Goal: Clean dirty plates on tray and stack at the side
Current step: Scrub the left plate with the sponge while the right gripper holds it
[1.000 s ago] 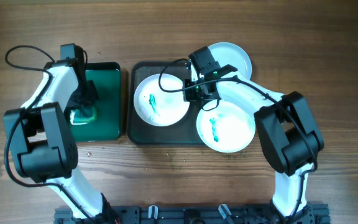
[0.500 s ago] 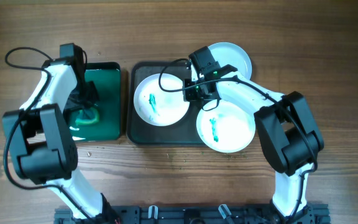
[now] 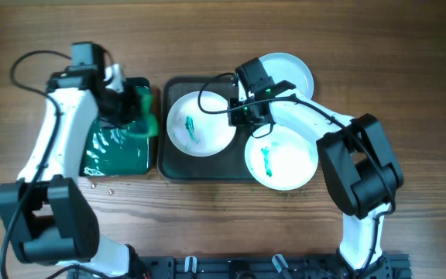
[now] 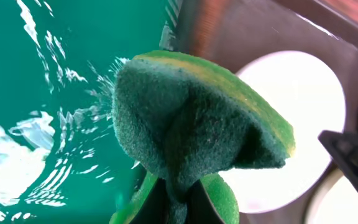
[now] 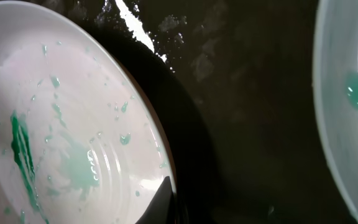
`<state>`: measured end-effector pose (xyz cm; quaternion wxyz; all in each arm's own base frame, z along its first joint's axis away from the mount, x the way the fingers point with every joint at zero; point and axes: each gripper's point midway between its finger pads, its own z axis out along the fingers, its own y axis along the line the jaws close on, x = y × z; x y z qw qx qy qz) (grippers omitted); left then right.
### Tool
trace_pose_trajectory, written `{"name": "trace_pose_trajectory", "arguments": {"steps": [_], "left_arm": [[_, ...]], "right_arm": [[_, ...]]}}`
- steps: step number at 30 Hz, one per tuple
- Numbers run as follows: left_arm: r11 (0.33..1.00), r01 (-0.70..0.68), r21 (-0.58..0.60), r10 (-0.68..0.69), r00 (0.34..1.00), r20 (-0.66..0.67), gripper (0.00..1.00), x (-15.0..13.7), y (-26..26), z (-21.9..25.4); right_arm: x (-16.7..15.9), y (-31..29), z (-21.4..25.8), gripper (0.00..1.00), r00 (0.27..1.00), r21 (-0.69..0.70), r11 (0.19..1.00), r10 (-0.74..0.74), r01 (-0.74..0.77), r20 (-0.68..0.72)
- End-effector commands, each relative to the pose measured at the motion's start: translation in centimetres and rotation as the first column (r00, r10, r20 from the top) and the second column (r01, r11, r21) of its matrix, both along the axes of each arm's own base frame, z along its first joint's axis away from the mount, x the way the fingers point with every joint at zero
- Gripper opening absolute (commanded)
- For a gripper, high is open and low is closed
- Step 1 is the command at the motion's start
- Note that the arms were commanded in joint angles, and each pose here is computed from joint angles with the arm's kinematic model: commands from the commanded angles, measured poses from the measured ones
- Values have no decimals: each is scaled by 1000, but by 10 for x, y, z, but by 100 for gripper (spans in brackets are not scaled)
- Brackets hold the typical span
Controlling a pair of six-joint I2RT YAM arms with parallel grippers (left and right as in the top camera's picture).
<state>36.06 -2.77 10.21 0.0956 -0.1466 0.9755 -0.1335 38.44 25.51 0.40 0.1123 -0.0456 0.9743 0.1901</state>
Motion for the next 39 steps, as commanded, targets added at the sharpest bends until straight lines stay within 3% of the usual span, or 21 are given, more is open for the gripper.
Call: {"name": "trace_pose_trajectory", "arguments": {"steps": [1,7,14,19,22,23,24,27,30,34,39], "left_arm": [[999,-6,-43,5,1000,-9,4,7,-39,0],[999,43,7,-43,997,-59,4,10,-81,-38],[989,-36,144,52,993,-109,4,14,-82,-83],[990,2,142,21,987,-157,4,10,-94,-114],[993,114,31,-106,977,-187,4,0,-123,-117],[964,239,-120,-257,950,-176,4,-11,-154,-109],[938,292,-189,-323,933,-160,4,-16,-168,-104],[905,350,-243,-389,911,-135,4,-22,-182,-100],[939,306,-156,-326,938,-121,4,-8,-170,-106],[985,120,123,-110,990,-82,4,25,-120,-109],[900,-73,429,74,997,15,4,45,-62,-92]], "right_arm": [[-4,-13,-15,4,997,-43,997,-68,66,-38],[-5,-14,-17,4,996,-48,997,-70,68,-47],[-6,-14,-17,4,996,-48,996,-76,74,-50],[-14,-6,-24,4,992,-1,998,-63,64,-109],[-21,1,-28,5,988,54,998,-20,28,-151],[-22,1,-30,4,985,71,997,-18,31,-170],[-21,0,-30,4,985,77,996,-20,33,-173],[-20,-2,-29,4,984,84,996,-24,40,-179],[-21,-2,-30,5,984,82,996,-21,36,-180],[-21,-2,-30,4,984,83,996,-19,34,-179],[-21,-2,-30,4,984,82,996,-19,34,-179]]}}
